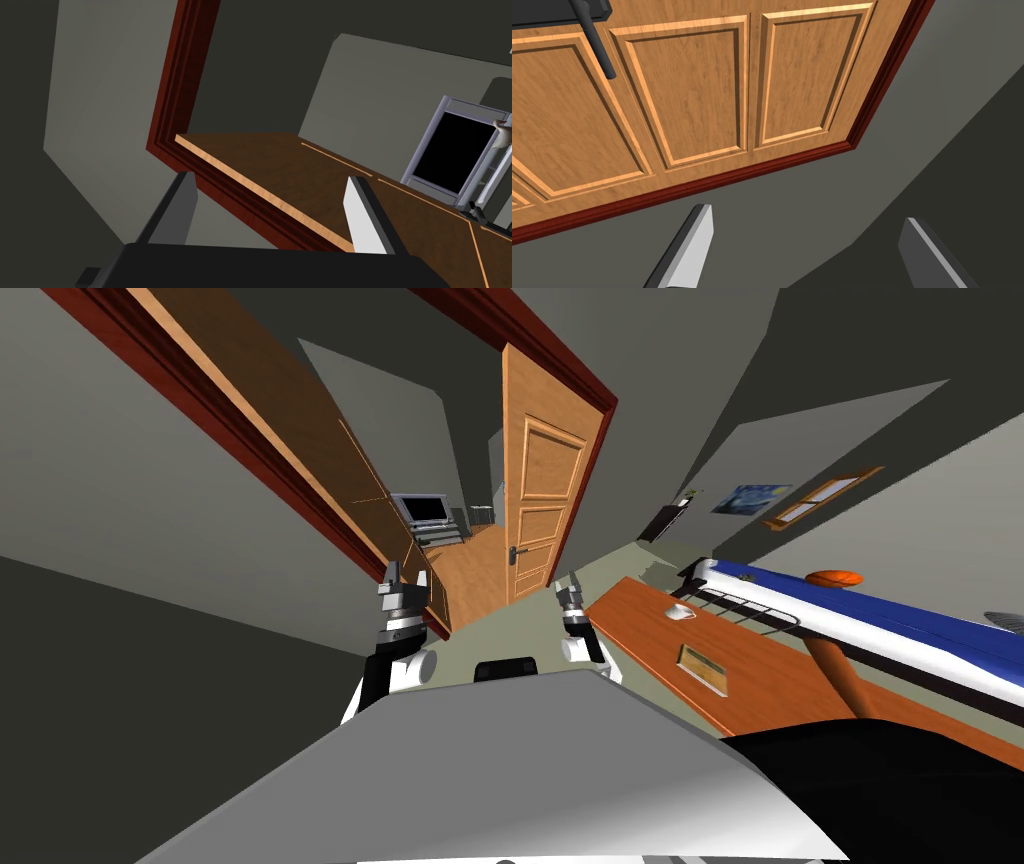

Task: Push the door open

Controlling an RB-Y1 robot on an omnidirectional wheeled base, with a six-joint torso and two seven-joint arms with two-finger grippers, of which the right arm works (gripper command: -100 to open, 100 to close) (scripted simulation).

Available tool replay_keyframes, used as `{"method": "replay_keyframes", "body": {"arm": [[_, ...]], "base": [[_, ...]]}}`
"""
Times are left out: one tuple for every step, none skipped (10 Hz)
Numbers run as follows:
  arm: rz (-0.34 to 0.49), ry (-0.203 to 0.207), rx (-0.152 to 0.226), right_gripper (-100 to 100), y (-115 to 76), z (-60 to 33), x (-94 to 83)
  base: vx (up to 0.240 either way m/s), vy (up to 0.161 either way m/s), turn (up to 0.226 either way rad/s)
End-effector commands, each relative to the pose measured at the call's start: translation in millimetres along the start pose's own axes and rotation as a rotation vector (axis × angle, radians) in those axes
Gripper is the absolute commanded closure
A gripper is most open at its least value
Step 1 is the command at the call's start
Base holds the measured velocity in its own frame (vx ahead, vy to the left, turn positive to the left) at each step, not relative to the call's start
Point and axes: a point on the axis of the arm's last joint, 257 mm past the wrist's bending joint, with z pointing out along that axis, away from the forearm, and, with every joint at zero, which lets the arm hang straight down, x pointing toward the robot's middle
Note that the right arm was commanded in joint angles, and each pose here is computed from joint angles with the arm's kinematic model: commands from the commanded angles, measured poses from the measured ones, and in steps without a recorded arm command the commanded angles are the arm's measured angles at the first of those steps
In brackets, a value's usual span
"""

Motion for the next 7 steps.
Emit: {"method": "replay_keyframes", "body": {"arm": [[0.01, 0.016, 0.022, -100, -13.9, 1.0, 1.5], [0.015, 0.026, 0.036, -100, -22.5, 1.8, 2.2], [0.02, 0.035, 0.051, -100, -30.9, 2.5, 2.7], [0.024, 0.045, 0.064, -100, -39.1, 3.4, 3.3], [0.028, 0.054, 0.08, -100, -48.1, 3.9, 3.4], [0.03, 0.062, 0.097, -100, -57.3, 4.2, 3.0], [0.033, 0.071, 0.112, -100, -65.9, 4.7, 2.6]], "base": [[0.094, -0.024, 0.096], [0.093, -0.033, 0.111], [0.106, -0.026, 0.12], [0.095, -0.033, 0.121], [0.092, -0.054, 0.113], [0.089, -0.038, 0.103], [0.093, -0.028, 0.103]]}}
